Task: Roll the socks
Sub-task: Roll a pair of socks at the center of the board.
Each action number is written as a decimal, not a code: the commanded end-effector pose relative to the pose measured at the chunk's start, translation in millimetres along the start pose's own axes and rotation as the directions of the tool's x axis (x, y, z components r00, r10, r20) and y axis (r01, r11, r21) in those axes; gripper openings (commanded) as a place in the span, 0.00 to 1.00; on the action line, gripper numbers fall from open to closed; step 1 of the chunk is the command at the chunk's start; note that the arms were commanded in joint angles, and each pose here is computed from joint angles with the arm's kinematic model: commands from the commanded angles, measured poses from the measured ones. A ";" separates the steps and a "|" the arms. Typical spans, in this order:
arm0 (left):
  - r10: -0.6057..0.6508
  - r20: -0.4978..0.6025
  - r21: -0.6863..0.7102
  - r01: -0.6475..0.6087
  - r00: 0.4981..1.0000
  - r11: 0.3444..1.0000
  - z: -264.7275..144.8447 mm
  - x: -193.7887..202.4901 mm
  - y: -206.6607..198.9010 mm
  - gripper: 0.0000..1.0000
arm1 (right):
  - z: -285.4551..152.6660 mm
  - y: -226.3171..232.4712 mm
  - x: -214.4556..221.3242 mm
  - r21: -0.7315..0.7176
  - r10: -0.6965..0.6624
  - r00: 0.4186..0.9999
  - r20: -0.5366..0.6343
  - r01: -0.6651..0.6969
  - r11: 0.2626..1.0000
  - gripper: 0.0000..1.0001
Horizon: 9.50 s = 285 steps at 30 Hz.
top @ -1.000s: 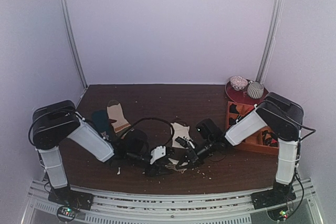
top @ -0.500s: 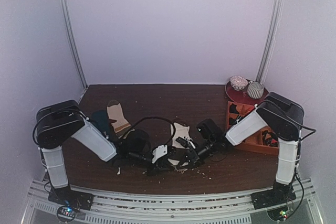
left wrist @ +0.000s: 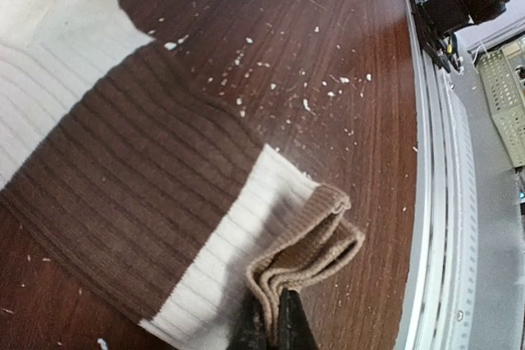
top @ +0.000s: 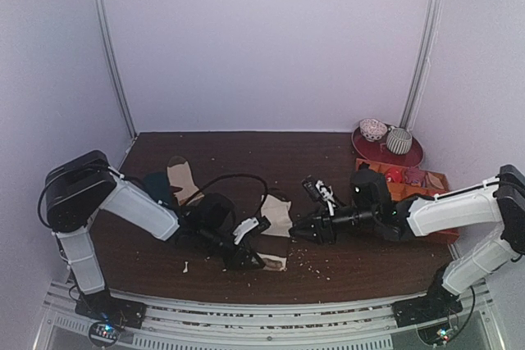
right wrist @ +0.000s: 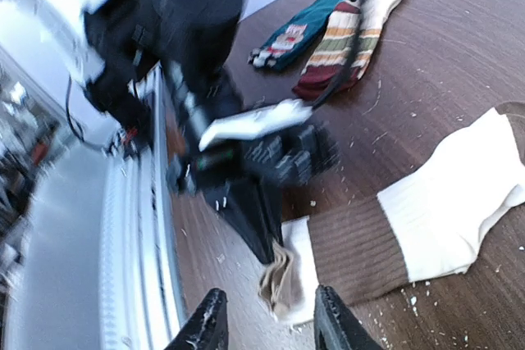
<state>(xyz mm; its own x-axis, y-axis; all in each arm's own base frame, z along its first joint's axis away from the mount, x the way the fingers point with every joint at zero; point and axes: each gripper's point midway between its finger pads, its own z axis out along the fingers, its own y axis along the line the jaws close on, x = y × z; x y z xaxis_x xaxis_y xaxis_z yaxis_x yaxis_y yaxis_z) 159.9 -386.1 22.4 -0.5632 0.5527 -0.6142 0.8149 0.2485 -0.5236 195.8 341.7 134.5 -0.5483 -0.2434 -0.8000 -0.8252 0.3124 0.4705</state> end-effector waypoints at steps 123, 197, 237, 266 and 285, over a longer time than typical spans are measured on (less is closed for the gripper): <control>0.062 -0.226 0.003 -0.062 0.972 0.998 14.5 64.0 8.8 0.00 | 4.7 -40.2 30.4 0.148 0.151 0.987 -0.047 -0.142 0.979 0.30; 0.641 0.211 -0.149 -0.623 0.738 0.767 -8.9 -38.2 -20.6 0.54 | 32.4 -45.9 159.7 0.247 0.616 0.580 -0.533 -0.590 0.769 0.00; -0.126 -0.194 0.074 0.142 0.973 0.987 13.0 78.4 12.5 0.00 | -19.6 -11.7 5.8 0.230 -0.382 0.923 0.048 0.362 0.903 0.40; -0.246 -0.297 0.058 0.274 0.923 0.960 13.2 116.9 18.1 0.00 | 61.9 -8.5 100.9 0.085 -0.738 0.579 -0.346 0.803 0.590 0.34; 0.025 -0.060 -0.004 -0.026 0.998 1.000 -10.7 45.7 18.9 0.48 | 56.2 -33.5 149.5 0.069 -0.464 0.685 -0.562 0.598 0.799 0.03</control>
<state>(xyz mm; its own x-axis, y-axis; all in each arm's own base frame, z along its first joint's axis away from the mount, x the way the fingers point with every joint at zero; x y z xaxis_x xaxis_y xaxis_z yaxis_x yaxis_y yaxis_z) 151.1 -380.4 25.3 -0.5285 0.5193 -0.6716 0.8083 0.0659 -0.5851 168.8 383.9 23.5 0.1113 -0.7099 -0.6954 -0.9354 0.1615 -0.3146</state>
